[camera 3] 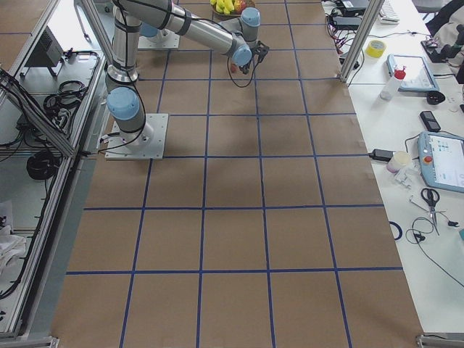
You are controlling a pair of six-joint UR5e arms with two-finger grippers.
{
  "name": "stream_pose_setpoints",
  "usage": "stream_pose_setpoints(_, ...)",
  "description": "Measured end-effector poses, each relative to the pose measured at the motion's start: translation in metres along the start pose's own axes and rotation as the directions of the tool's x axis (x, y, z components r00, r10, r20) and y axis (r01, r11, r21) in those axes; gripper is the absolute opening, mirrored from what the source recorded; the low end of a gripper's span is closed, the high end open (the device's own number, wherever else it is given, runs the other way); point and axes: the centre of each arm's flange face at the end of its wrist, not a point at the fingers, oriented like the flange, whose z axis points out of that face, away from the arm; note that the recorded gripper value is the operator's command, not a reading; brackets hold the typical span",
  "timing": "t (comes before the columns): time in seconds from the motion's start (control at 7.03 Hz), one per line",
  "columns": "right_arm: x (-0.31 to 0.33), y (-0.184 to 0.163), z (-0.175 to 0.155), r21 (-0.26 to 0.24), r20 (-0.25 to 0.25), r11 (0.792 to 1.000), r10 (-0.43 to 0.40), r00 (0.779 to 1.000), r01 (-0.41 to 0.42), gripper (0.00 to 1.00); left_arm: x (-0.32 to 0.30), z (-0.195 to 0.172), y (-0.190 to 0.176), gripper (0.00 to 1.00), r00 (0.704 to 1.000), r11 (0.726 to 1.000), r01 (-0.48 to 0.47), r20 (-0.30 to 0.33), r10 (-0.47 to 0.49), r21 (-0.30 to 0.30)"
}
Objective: Collect all strawberries into plate
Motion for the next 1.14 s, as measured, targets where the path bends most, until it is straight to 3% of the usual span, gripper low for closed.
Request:
stream_pose_setpoints(0.14, -0.021, 0.008, 0.015, -0.01, -0.004, 1.0, 0.022, 1.0, -0.022, 0.61, 0.0, 0.006, 0.003, 1.0, 1.0, 1.0, 0.0, 0.005, 0.0, -0.011)
stream_pose_setpoints(0.28, -0.028, 0.013, 0.025, -0.018, -0.013, 0.999, 0.036, 0.999, -0.036, 0.9, 0.0, 0.007, 0.007, 1.0, 1.0, 1.0, 0.0, 0.008, 0.0, -0.014)
stream_pose_setpoints(0.71, -0.026, 0.019, 0.026, -0.037, -0.049, 0.999, 0.013, 0.999, -0.015, 0.95, -0.001, 0.011, 0.008, 1.0, 1.0, 1.0, 0.001, 0.01, -0.001, -0.021)
stream_pose_setpoints(0.85, -0.021, 0.017, 0.003, -0.019, -0.079, 0.998, -0.062, 0.995, 0.061, 1.0, -0.001, 0.011, 0.008, 1.0, 1.0, 1.0, 0.002, 0.008, -0.002, -0.019)
stream_pose_setpoints(1.14, 0.013, -0.008, -0.078, 0.042, -0.158, 0.973, -0.217, 0.963, 0.226, 1.0, -0.001, 0.009, 0.006, 1.0, 1.0, 1.0, -0.005, 0.009, 0.005, -0.009)
